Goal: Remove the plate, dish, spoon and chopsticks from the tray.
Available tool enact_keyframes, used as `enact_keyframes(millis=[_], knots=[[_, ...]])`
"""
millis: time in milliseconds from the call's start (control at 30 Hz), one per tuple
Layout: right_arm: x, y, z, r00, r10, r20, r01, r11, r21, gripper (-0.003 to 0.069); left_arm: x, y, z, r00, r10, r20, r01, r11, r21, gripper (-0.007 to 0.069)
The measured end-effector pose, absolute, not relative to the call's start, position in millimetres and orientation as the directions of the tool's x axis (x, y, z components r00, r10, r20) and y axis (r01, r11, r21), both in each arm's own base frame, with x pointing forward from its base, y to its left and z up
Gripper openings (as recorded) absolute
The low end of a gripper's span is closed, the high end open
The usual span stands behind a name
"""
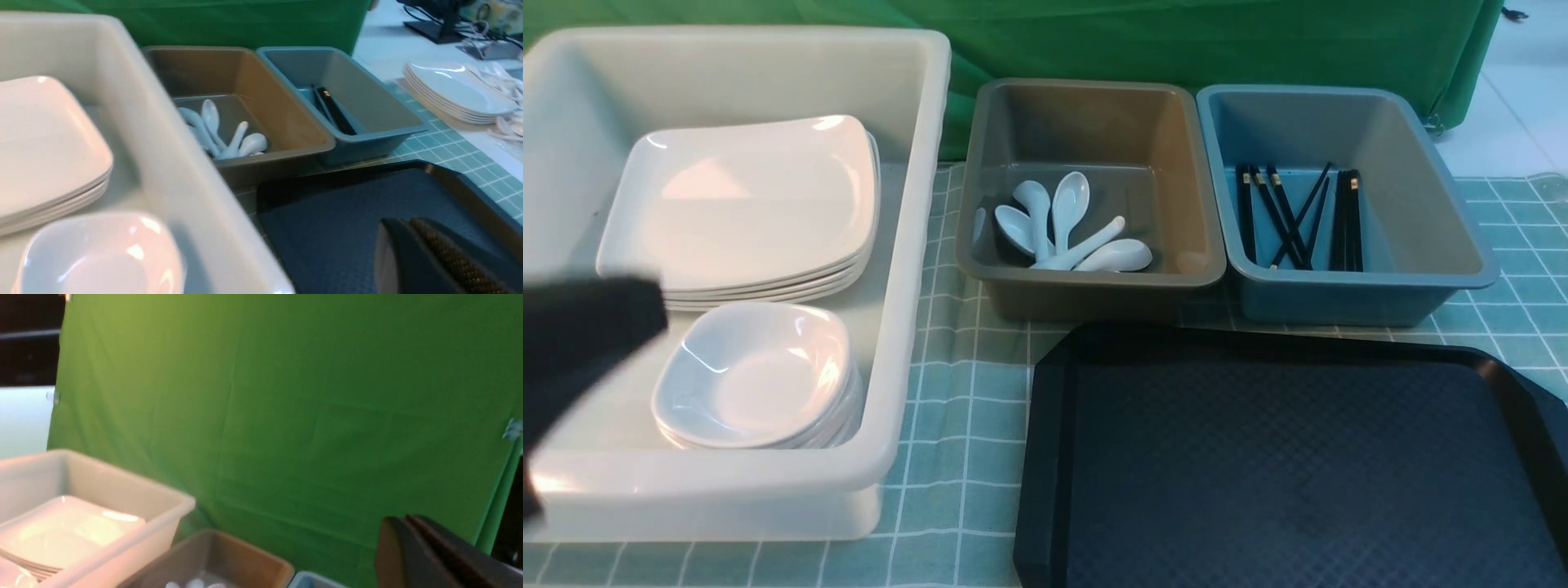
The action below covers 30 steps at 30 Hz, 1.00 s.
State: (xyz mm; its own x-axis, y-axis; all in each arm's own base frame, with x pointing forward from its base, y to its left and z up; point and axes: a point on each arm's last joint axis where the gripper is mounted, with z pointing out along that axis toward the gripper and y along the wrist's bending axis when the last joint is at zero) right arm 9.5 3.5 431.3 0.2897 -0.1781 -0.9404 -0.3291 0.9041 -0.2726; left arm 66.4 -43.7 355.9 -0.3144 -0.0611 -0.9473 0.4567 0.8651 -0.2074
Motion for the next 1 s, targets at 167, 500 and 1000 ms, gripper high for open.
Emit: enact_keyframes(millis=[167, 500, 1000], knots=[[4.1, -1.6, 428.1, 0.268, -0.181, -0.946, -0.31, 0.914, -0.262, 0.0017, 52.6, -37.7, 311.5, -0.274, -0.117, -0.955, 0.42, 0.879, -0.228, 0.0009], [4.6, -1.8, 426.1, 0.232, -0.143, -0.962, -0.324, 0.921, -0.215, 0.0034, 52.6, -34.4, 296.4, -0.237, -0.155, -0.959, 0.39, 0.889, -0.24, 0.0011], [4.6, -1.8, 426.1, 0.226, -0.127, -0.966, -0.328, 0.924, -0.198, 0.0073, 52.6, -34.1, 296.3, -0.236, -0.15, -0.96, 0.388, 0.891, -0.235, 0.0012]])
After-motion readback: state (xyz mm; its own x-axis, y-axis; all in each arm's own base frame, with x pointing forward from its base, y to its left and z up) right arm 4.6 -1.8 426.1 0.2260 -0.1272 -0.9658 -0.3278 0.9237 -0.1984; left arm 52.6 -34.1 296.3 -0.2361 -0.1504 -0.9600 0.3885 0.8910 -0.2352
